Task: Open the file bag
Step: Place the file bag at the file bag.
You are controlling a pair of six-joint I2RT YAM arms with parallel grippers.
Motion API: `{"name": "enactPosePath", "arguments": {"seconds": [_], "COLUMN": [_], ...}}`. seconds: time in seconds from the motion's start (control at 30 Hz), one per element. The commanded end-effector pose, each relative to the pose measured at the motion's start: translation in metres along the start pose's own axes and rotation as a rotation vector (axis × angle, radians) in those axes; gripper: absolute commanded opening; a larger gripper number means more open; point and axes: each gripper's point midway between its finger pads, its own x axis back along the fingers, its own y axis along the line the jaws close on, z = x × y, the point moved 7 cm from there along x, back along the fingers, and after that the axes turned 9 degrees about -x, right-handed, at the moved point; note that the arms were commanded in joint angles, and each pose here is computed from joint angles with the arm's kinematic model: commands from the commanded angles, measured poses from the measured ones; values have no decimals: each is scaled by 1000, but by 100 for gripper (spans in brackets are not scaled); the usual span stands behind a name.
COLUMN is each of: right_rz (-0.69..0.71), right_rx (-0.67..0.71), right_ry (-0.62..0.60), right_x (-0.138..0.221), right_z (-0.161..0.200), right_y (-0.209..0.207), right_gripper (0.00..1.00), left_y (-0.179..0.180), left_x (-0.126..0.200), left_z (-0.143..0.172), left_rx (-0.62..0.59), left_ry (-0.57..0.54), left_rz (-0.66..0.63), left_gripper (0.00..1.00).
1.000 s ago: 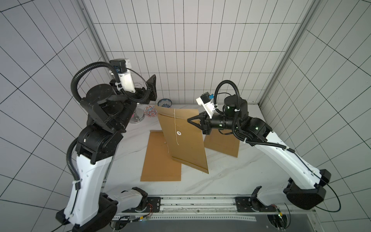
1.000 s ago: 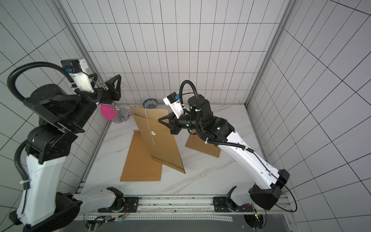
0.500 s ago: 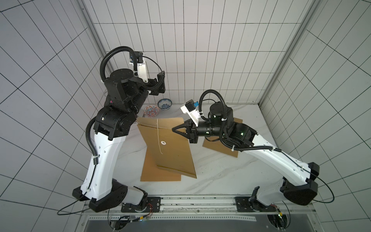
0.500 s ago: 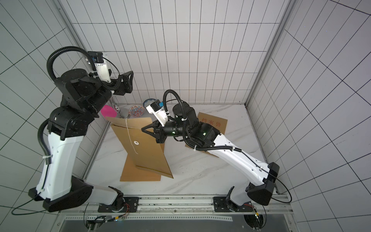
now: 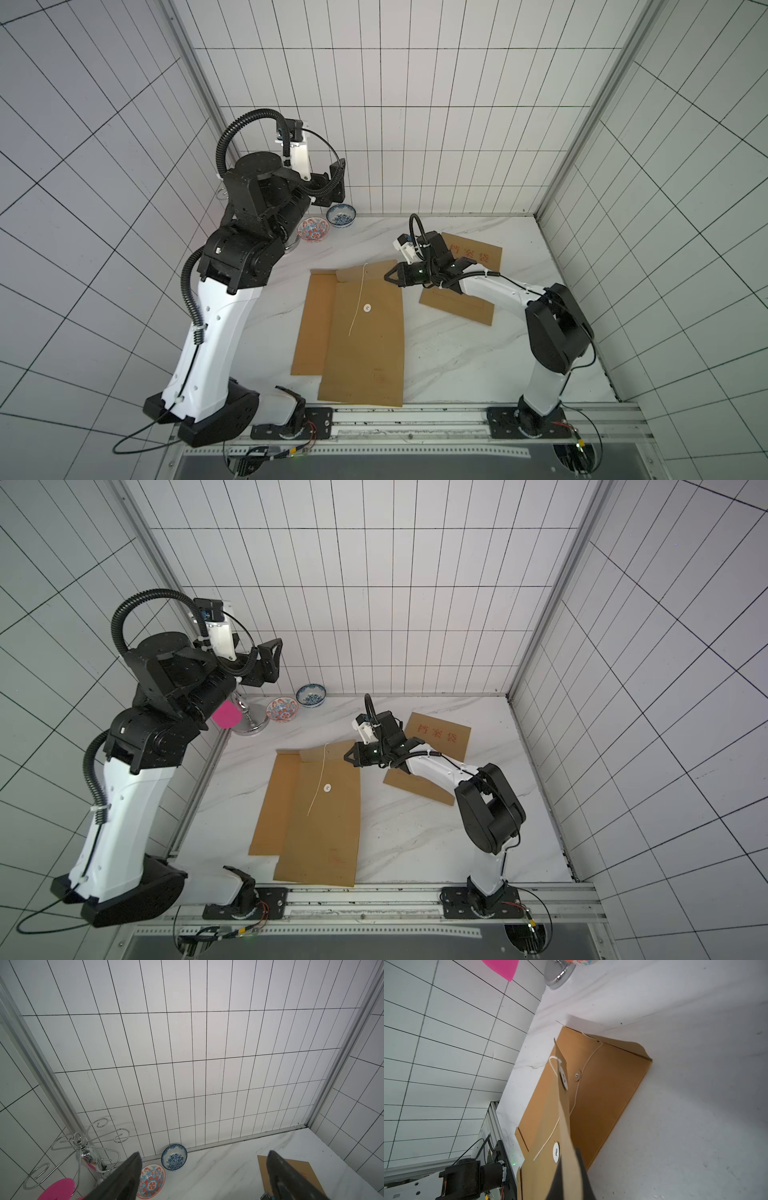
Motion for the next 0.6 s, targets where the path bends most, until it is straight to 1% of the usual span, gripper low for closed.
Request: {"name": "enactPosePath", "arguments": {"seconds": [0.0,0.2,0.43,0.57], "right_rz": [-64,-50,-53,-58], "right_rx": [25,0,-18,-20], "right_ry": [11,15,-10,-5], "right_x": [-3,-13,-11,-14], "right_z": [-7,-19,-40,-48], "right_y": [4,-16,-31,-38], "right_gripper": [0,0,0,0], "left_y": [2,1,0,-1], "left_x": [10,11,12,11], "left_z": [-4,0,3,5], "left_rx": [10,4,2,4], "left_ry": [-24,-17,-10,-7], "left_rz": [11,17,30,39], "left_gripper": [94,94,94,94]}}
